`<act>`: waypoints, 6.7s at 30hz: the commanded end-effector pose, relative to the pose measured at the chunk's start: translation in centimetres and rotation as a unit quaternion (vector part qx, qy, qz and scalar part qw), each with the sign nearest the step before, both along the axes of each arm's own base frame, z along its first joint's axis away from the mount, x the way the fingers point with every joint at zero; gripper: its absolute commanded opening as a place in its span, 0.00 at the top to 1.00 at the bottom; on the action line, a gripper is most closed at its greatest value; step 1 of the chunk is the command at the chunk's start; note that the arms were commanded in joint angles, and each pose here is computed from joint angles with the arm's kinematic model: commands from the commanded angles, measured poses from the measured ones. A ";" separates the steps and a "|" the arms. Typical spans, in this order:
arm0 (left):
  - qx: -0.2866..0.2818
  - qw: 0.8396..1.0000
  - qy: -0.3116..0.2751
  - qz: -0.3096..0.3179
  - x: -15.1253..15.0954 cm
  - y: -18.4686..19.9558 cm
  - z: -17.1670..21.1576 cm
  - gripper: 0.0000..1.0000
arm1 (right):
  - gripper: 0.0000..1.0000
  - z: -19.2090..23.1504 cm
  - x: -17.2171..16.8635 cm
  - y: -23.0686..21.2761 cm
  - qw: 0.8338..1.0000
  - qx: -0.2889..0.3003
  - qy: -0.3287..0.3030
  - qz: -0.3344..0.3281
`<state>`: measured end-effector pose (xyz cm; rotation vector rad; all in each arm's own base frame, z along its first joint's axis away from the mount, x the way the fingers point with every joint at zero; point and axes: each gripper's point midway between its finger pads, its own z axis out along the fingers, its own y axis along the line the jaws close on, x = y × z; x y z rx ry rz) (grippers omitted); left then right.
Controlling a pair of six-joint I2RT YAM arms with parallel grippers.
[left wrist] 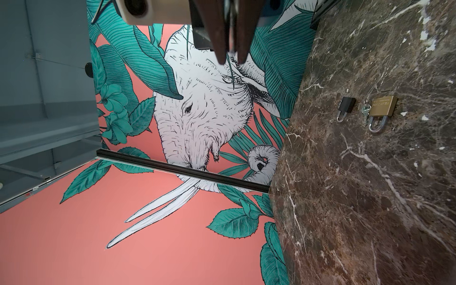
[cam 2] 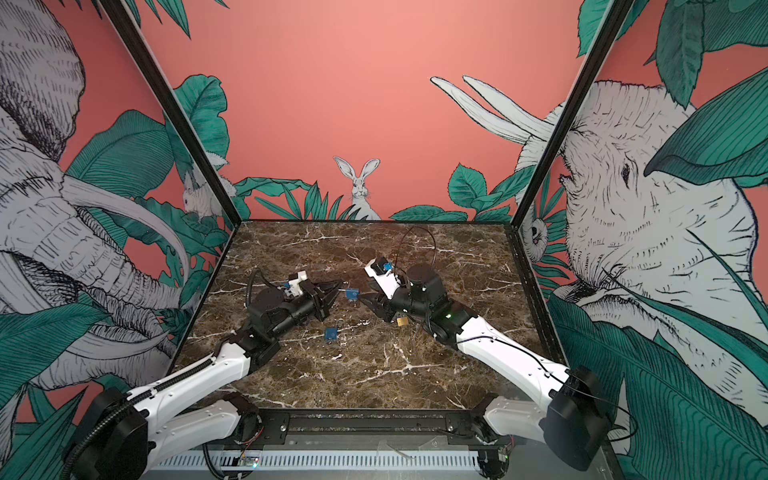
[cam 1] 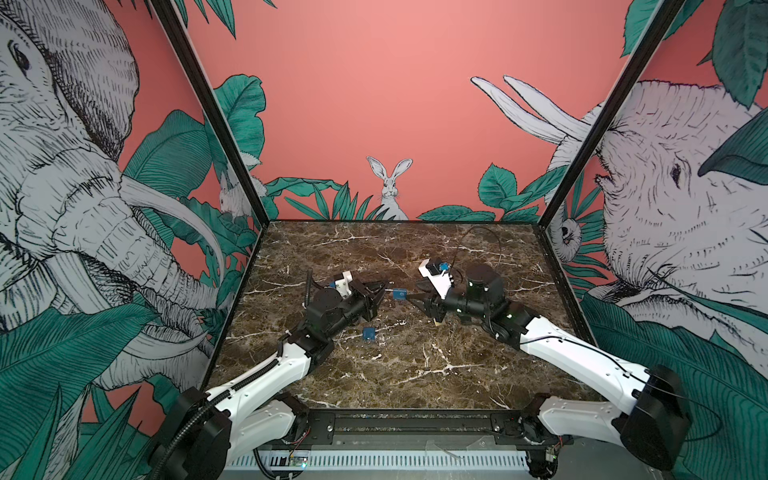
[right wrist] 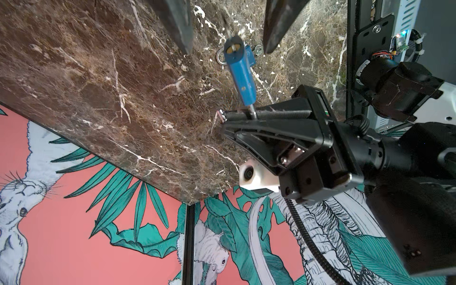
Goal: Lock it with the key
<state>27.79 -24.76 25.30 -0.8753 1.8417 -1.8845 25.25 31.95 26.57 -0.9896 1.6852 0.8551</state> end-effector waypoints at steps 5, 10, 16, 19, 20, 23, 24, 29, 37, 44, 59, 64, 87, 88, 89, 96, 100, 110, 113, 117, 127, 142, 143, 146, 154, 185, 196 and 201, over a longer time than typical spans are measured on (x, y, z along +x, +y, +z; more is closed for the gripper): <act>-0.044 0.998 -0.039 -0.017 0.0 -0.8 3.6 1.00 | 0.60 2.3 0.5 1.5 0.998 0.050 -0.010 0.020; -0.044 0.998 -0.043 -0.014 0.2 -0.7 3.6 1.00 | 0.66 1.9 0.5 1.7 0.998 0.054 -0.001 0.023; -0.046 0.997 -0.053 -0.015 0.3 -0.9 4.2 1.00 | 0.68 1.0 0.3 1.6 0.998 0.055 0.013 0.025; -0.048 0.997 -0.055 -0.015 0.3 -0.9 4.2 1.00 | 0.69 0.8 0.3 1.6 0.998 0.059 0.017 0.023; -0.049 0.997 -0.055 -0.015 0.3 -0.9 4.2 1.00 | 0.69 0.8 0.3 1.6 0.998 0.058 0.018 0.023; -0.052 0.997 -0.058 -0.016 0.3 -0.9 4.3 1.00 | 0.69 0.4 0.4 1.6 0.998 0.056 0.022 0.022; -0.053 0.997 -0.060 -0.016 0.3 -0.9 4.4 1.00 | 0.70 0.3 0.4 1.6 0.998 0.055 0.023 0.022; -0.051 0.996 -0.064 -0.018 0.2 -1.0 4.6 1.00 | 0.73 0.4 0.4 1.6 0.998 0.056 0.024 0.023; -0.052 0.996 -0.067 -0.020 0.3 -1.1 4.6 1.00 | 0.74 0.1 0.2 1.7 0.998 0.055 0.031 0.028; -0.055 0.996 -0.070 -0.026 0.4 -1.4 4.7 1.00 | 0.78 -0.2 0.1 1.8 0.997 0.056 0.035 0.032; 0.245 0.933 -0.240 -0.109 1.3 -0.5 2.2 0.16 | 1.00 -0.7 2.5 -3.1 0.989 0.073 0.090 -0.090; 0.423 0.845 -0.320 -0.065 2.3 2.7 -0.2 0.21 | 1.00 -1.5 2.2 -5.6 0.980 0.039 0.139 -0.138; 0.176 0.815 -0.524 -0.172 -3.1 -3.1 3.3 0.38 | 1.00 0.7 -1.2 -3.1 0.904 0.188 0.384 -0.015; 0.176 0.815 -0.525 -0.173 -3.2 -3.1 3.3 0.39 | 1.00 0.7 -1.0 -3.1 0.903 0.192 0.385 -0.014; 0.176 0.815 -0.524 -0.173 -3.2 -3.1 3.3 0.40 | 1.00 0.7 -1.0 -3.0 0.902 0.192 0.387 -0.012; 0.173 0.815 -0.518 -0.196 -3.5 -4.1 2.9 0.45 | 1.00 1.5 -0.7 -2.7 0.900 0.207 0.384 -0.003; 0.167 0.816 -0.513 -0.206 -3.8 -4.8 2.5 0.48 | 1.00 2.1 -0.7 -2.7 0.899 0.214 0.381 0.001; 0.161 0.818 -0.508 -0.216 -4.1 -5.6 2.6 0.61 | 1.00 2.1 -0.8 -3.3 0.906 0.211 0.367 -0.014; 0.163 0.819 -0.506 -0.216 -4.2 -5.6 2.4 0.63 | 1.00 2.3 -0.7 -3.5 0.908 0.210 0.363 -0.015; 0.162 0.821 -0.503 -0.216 -4.2 -5.5 2.4 0.67 | 1.00 2.3 -0.5 -3.6 0.909 0.211 0.359 -0.015; 0.165 0.826 -0.496 -0.210 -4.2 -5.3 2.4 0.75 | 1.00 2.2 -0.5 -4.2 0.914 0.212 0.346 -0.015; 0.162 0.829 -0.494 -0.208 -4.5 -5.0 2.6 0.88 | 1.00 2.3 -0.4 -4.7 0.918 0.214 0.334 -0.014; 0.162 0.829 -0.493 -0.207 -4.5 -5.0 2.7 0.90 | 1.00 2.2 -0.5 -4.6 0.918 0.213 0.334 -0.012; 0.158 0.833 -0.489 -0.204 -4.3 -5.0 3.0 1.00 | 1.00 2.2 -0.6 -4.6 0.921 0.214 0.326 -0.004; 0.094 0.844 -0.483 -0.211 -5.2 -5.1 6.1 1.00 | 1.00 2.8 -1.3 -4.5 0.937 0.211 0.278 0.028; 0.126 0.820 -0.503 -0.243 -8.5 -6.5 7.0 1.00 | 1.00 3.4 -0.8 -3.5 0.928 0.238 0.282 0.046; 0.115 0.813 -0.513 -0.249 -9.3 -6.9 7.7 1.00 | 1.00 2.8 -1.2 -1.7 0.928 0.224 0.290 0.062; 0.113 0.811 -0.516 -0.250 -9.5 -6.8 7.8 1.00 | 1.00 2.4 -1.1 -1.0 0.928 0.218 0.294 0.065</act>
